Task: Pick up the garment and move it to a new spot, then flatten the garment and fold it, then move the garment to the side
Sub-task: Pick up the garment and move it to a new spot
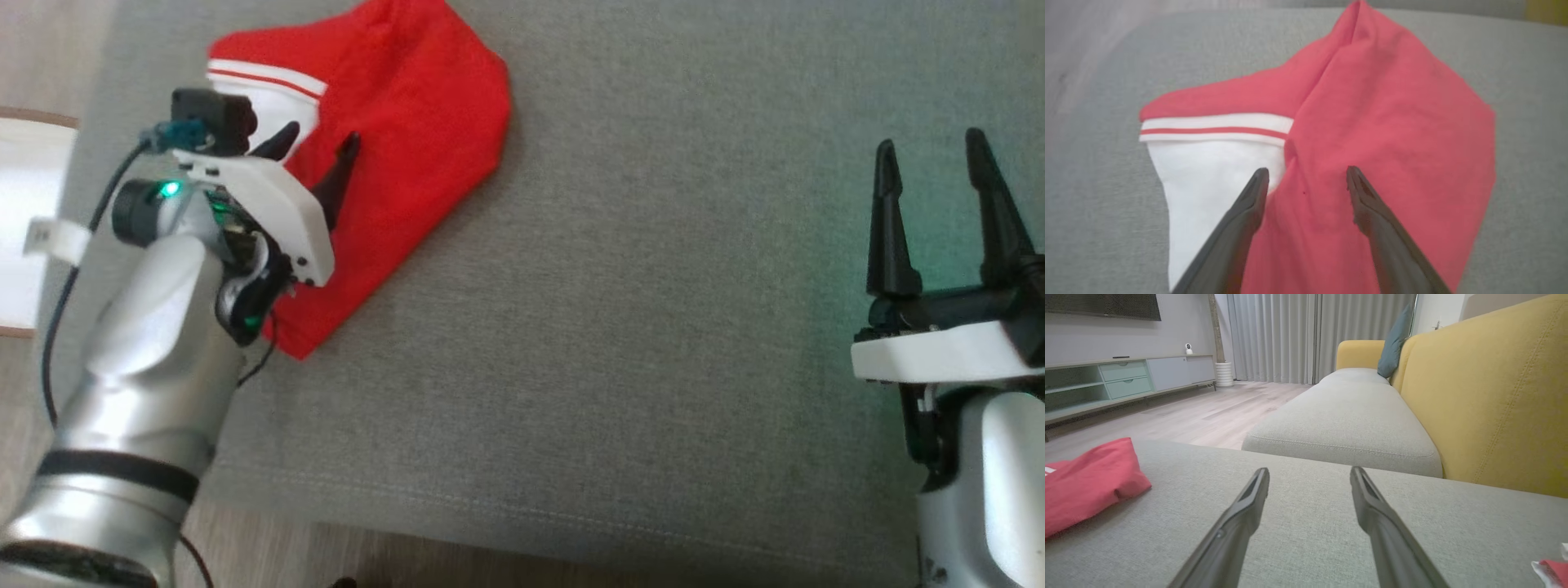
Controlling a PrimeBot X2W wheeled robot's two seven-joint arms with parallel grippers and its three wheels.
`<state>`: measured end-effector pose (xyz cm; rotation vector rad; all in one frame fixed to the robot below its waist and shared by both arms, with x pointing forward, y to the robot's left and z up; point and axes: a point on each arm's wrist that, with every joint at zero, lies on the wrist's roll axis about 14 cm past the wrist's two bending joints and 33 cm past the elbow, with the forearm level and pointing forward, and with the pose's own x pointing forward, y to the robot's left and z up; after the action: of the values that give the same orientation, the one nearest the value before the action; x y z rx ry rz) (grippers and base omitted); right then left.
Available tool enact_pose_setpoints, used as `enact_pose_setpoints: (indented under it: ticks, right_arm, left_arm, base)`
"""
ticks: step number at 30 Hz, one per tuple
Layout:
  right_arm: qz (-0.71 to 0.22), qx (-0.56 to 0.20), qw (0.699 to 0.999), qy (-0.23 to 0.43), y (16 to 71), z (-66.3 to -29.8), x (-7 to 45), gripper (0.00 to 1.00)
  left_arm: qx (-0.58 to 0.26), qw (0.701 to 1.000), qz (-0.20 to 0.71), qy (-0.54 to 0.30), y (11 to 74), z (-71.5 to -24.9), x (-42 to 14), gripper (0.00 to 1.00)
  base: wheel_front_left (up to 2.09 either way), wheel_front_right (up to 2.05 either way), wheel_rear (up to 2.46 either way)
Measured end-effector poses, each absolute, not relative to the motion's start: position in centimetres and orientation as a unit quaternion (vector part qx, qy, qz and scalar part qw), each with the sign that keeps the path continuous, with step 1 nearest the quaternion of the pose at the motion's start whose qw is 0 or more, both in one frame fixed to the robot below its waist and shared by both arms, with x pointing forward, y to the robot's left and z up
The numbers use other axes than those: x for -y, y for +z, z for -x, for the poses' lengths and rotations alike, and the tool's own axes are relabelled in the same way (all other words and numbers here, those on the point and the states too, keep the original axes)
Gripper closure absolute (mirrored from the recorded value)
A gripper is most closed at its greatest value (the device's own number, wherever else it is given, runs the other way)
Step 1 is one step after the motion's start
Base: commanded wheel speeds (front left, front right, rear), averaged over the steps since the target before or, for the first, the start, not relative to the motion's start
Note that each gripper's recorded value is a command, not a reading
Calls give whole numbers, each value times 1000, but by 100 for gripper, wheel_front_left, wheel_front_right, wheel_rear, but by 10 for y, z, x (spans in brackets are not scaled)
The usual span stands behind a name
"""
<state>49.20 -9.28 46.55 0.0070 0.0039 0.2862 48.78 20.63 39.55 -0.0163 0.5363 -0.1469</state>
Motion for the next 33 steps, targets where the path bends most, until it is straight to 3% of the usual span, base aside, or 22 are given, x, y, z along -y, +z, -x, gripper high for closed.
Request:
enact_pose_setpoints:
  ticks: [5, 6, 7, 8, 14, 22, 29, 33]
  right_arm:
    - [0, -19, 992, 127, 449, -494, 106, 0]
    - [1, -22, 992, 124, 446, -494, 108, 0]
    - [2, -24, 992, 121, 444, -494, 111, 0]
    - [2, -25, 993, 119, 443, -495, 112, 0]
    - [-3, -12, 993, 113, 451, -495, 117, 0]
    - [-16, 15, 994, 111, 477, -481, 120, 0]
    - [-24, 39, 994, 102, 501, -462, 128, 0]
    - [-25, 43, 994, 93, 507, -452, 136, 0]
  left_arm:
    - [-324, 941, -5, -93, 365, -496, -203, 0]
    - [-327, 940, -3, -97, 363, -500, -201, 6]
    - [-330, 939, -3, -100, 361, -503, -200, 65]
    - [-331, 938, -1, -104, 361, -506, -198, 100]
    - [-291, 951, 8, -107, 369, -516, -194, 100]
    - [-114, 987, 38, -106, 452, -539, -187, 100]
    - [18, 989, 66, -128, 541, -542, -155, 100]
    - [53, 986, 66, -146, 561, -528, -134, 100]
  base:
    - [0, 0, 0]
    - [0, 0, 0]
    - [0, 0, 0]
    - [0, 0, 0]
    - [0, 0, 0]
    - [0, 0, 0]
    - [0, 0, 0]
    - [0, 0, 0]
